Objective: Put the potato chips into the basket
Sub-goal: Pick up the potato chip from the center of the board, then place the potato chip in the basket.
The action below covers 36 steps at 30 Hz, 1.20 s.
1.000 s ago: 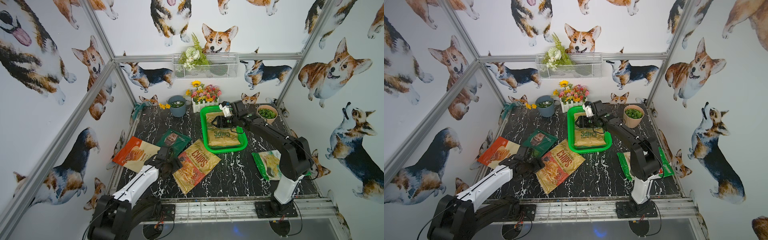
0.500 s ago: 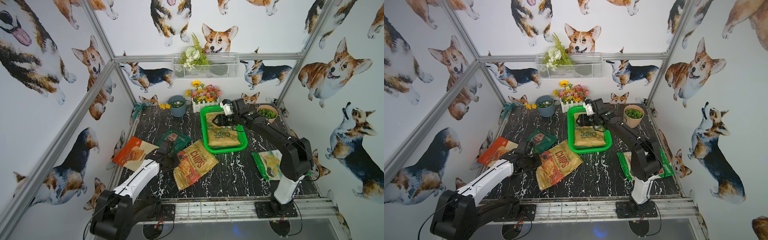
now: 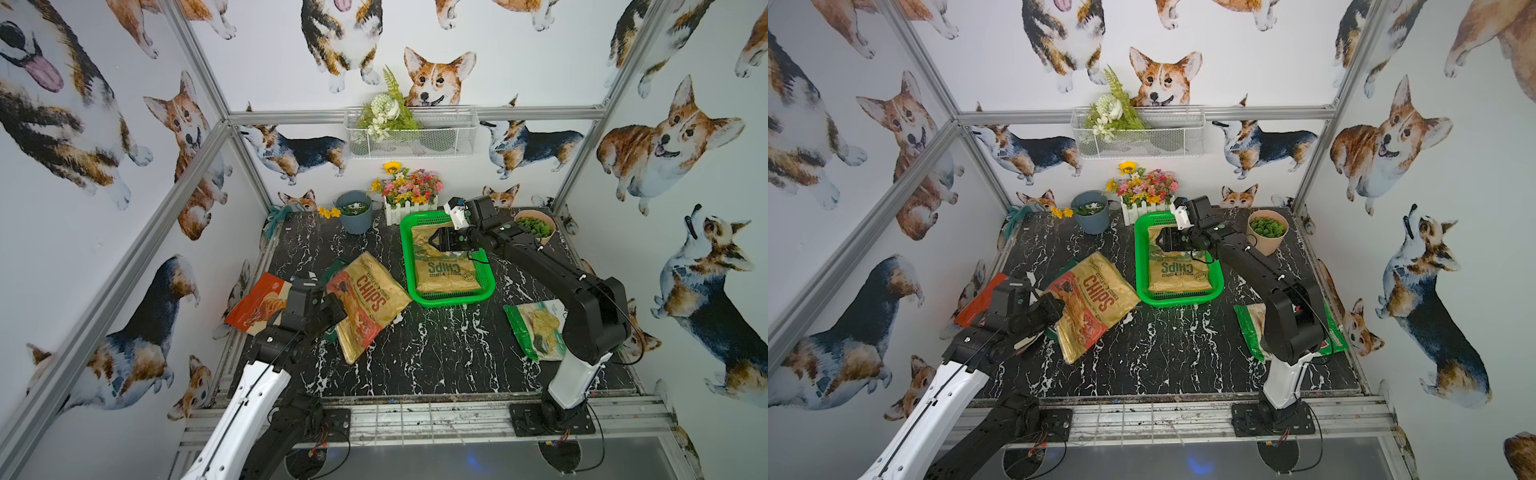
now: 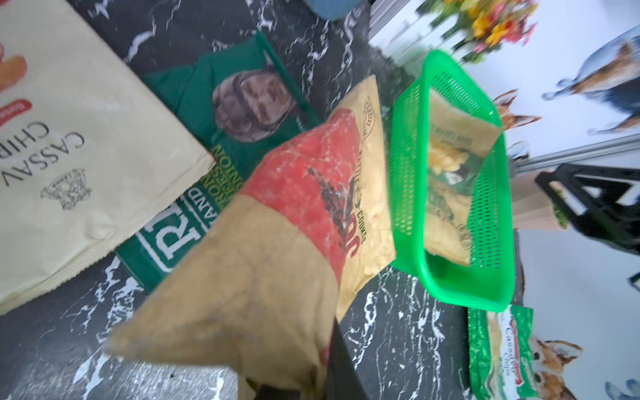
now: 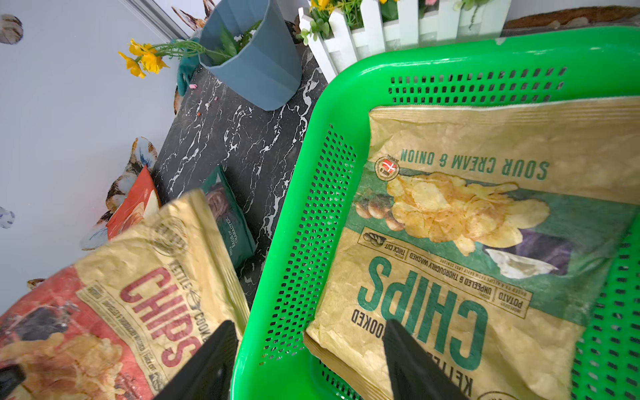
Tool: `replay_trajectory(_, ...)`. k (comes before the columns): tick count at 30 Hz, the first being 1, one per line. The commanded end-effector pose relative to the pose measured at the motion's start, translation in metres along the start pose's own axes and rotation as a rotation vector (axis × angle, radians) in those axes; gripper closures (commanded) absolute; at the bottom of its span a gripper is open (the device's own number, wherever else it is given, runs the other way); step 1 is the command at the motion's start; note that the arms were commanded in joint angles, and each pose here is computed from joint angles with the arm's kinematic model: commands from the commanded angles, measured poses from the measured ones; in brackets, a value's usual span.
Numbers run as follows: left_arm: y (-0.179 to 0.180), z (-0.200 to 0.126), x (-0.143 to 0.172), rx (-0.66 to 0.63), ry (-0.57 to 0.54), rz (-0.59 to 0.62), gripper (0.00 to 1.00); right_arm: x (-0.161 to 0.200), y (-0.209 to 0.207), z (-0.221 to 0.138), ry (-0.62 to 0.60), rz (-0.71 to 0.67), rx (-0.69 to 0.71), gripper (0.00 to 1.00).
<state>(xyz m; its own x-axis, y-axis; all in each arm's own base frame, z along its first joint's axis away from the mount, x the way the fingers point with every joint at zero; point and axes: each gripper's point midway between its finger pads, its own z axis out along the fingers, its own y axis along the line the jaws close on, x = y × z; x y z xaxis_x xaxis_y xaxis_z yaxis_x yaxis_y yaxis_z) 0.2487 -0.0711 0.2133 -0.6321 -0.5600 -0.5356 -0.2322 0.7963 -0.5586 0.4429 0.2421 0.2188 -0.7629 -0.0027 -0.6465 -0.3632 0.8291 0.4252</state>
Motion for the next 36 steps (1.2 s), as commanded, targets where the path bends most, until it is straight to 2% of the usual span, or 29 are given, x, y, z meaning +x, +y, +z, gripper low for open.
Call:
replay_trajectory(1, -0.042, -0.024, -0.043, 0.135, -0.157, 0.074, 1.0, -0.012, 0.003, -0.009, -0.04, -0.019, 0.005, 0.3)
replay_trajectory(5, -0.077, -0.05, -0.079, 0.19, -0.242, 0.154, 1.0, -0.019, 0.004, -0.02, -0.072, -0.022, 0.006, 0.3)
replay_trajectory(8, -0.107, -0.061, -0.101, 0.269, -0.29, 0.155, 1.0, -0.026, 0.002, -0.031, -0.113, -0.012, 0.007, 0.3)
replay_trajectory(11, -0.135, -0.059, -0.12, 0.39, -0.326, 0.066, 1.0, -0.038, -0.008, -0.05, -0.193, 0.032, 0.011, 0.3)
replay_trajectory(15, -0.167, -0.035, -0.129, 0.535, -0.332, -0.117, 1.0, -0.055, -0.028, -0.087, -0.339, 0.121, 0.01, 0.3)
replay_trajectory(17, -0.191, -0.02, -0.123, 0.541, -0.338, -0.126, 1.0, -0.063, -0.038, -0.106, -0.415, 0.162, 0.005, 0.3)
replay_trajectory(20, -0.219, 0.012, -0.107, 0.483, -0.305, -0.113, 1.0, -0.071, -0.05, -0.13, -0.498, 0.201, -0.001, 0.3)
replay_trajectory(21, -0.223, 0.022, -0.101, 0.467, -0.28, -0.125, 1.0, -0.074, -0.052, -0.136, -0.514, 0.21, -0.001, 0.3)
replay_trajectory(23, -0.212, 0.054, -0.087, 0.362, -0.228, -0.225, 1.0, -0.075, -0.056, -0.148, -0.543, 0.226, 0.006, 0.3)
replay_trajectory(25, -0.211, 0.07, -0.078, 0.345, -0.239, -0.3, 1.0, -0.074, -0.056, -0.155, -0.567, 0.228, 0.004, 0.3)
replay_trajectory(31, -0.22, 0.116, -0.037, 0.266, -0.223, -0.471, 1.0, -0.058, -0.064, -0.156, -0.556, 0.243, 0.01, 0.3)
replay_trajectory(34, -0.231, 0.135, -0.021, 0.295, -0.2, -0.558, 1.0, -0.054, -0.067, -0.159, -0.557, 0.247, 0.01, 0.3)
replay_trajectory(36, -0.246, 0.142, -0.013, 0.318, -0.199, -0.56, 1.0, -0.052, -0.069, -0.16, -0.552, 0.246, 0.009, 0.29)
